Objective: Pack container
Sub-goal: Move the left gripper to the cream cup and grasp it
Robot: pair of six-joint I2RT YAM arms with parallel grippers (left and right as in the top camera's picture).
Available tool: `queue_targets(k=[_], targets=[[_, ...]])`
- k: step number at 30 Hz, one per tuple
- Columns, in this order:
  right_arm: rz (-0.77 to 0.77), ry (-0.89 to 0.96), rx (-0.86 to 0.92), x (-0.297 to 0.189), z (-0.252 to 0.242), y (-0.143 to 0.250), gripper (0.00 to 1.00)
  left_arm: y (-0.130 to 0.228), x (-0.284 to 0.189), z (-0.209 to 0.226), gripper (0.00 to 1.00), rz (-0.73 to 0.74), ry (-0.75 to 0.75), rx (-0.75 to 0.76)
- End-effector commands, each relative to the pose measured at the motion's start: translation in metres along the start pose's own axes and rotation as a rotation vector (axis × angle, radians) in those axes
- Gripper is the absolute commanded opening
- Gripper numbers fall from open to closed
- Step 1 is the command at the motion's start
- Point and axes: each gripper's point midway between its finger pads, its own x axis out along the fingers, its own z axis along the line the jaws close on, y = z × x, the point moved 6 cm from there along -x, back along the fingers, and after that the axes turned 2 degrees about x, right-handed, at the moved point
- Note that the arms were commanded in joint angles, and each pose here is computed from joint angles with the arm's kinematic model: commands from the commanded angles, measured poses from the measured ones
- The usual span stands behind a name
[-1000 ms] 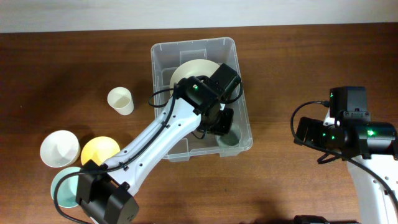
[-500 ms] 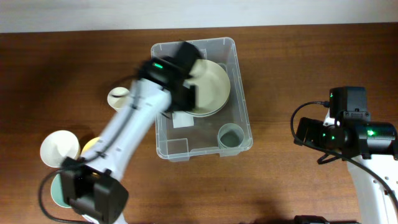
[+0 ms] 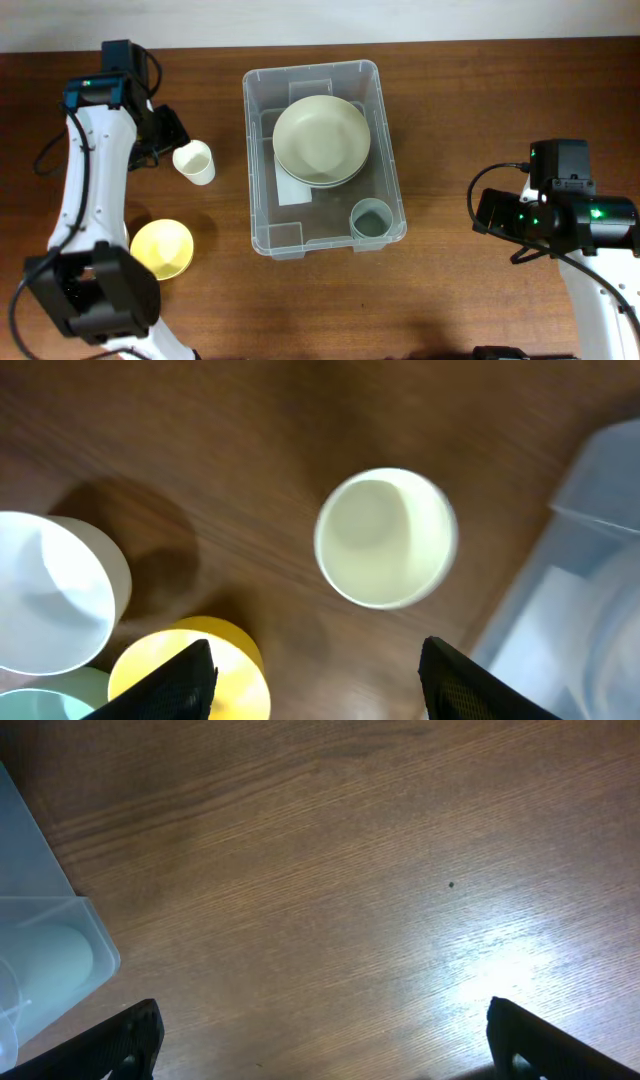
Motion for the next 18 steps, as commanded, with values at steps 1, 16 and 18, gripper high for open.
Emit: queue_targets(k=[1,16,18], targets=[[-0.008,0.001,0.009,-0.002,-0.002,0.0,0.98,-0.006,0.043,0.005,0.67,0.095,-0.035,0.014],[-0.008,0.001,0.009,-0.002,-0.002,0.0,0.99,-0.007,0.091,-0.009,0.01,0.205,0.005,0.035],[-0.008,0.001,0.009,-0.002,-0.002,0.0,0.99,-0.014,0.067,-0.014,0.01,0.147,0.026,0.043]])
